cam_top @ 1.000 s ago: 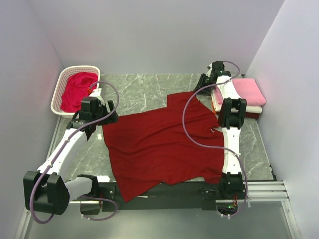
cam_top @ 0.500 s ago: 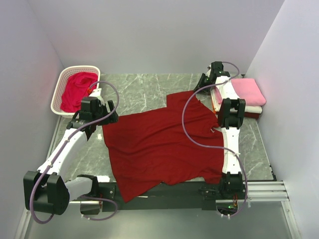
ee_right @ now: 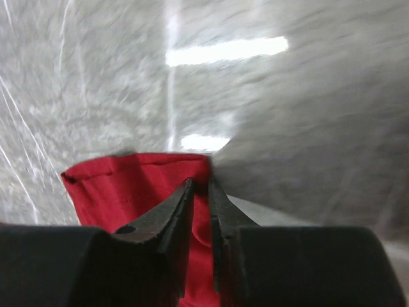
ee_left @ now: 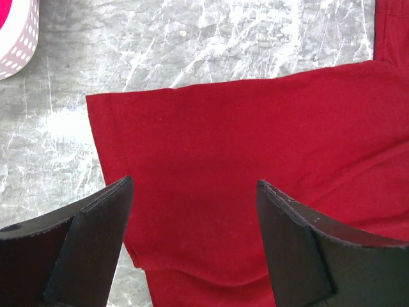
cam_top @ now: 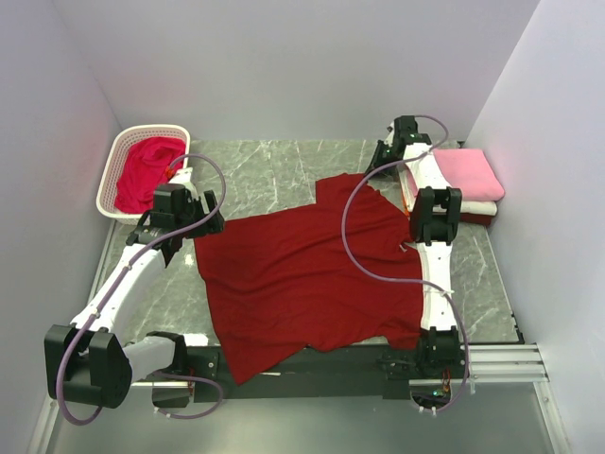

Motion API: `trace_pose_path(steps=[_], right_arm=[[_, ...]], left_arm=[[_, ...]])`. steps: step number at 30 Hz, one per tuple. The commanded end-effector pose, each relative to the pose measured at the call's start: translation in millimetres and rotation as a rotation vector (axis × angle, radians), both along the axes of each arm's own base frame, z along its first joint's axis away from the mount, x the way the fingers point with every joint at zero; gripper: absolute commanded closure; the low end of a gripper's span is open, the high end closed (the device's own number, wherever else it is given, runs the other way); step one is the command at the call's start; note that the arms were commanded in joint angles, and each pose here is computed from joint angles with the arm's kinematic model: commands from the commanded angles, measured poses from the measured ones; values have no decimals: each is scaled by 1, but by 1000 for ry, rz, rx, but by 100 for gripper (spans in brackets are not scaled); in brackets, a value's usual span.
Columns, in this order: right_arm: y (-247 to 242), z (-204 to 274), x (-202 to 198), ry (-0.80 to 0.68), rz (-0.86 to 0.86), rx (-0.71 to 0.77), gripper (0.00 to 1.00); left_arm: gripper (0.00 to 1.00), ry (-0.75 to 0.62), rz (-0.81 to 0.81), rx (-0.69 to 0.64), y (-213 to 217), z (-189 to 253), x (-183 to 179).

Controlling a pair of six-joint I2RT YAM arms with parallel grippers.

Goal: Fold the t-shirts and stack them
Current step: Flatten the tshirt out

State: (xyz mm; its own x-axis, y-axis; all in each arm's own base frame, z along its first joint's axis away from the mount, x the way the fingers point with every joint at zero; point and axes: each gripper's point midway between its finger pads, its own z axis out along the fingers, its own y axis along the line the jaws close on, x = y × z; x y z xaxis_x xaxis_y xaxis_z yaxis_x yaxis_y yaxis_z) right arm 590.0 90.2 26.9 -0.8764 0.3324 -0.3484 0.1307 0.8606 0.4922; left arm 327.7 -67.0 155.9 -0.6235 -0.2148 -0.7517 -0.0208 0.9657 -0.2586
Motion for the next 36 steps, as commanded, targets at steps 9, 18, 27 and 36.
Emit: trace_pose_path(steps=[9, 18, 27, 36], right_arm=[[8, -11, -17, 39, 90, -138, 81], [2, 6, -6, -32, 94, -166, 100], [-14, 94, 25, -300, 79, -109, 100], [-18, 167, 23, -491, 135, -49, 100]], left_arm=[[17, -44, -8, 2, 0, 10, 4], [17, -49, -6, 3, 1, 11, 3], [17, -44, -2, -1, 0, 9, 6], [18, -26, 6, -49, -5, 7, 20]])
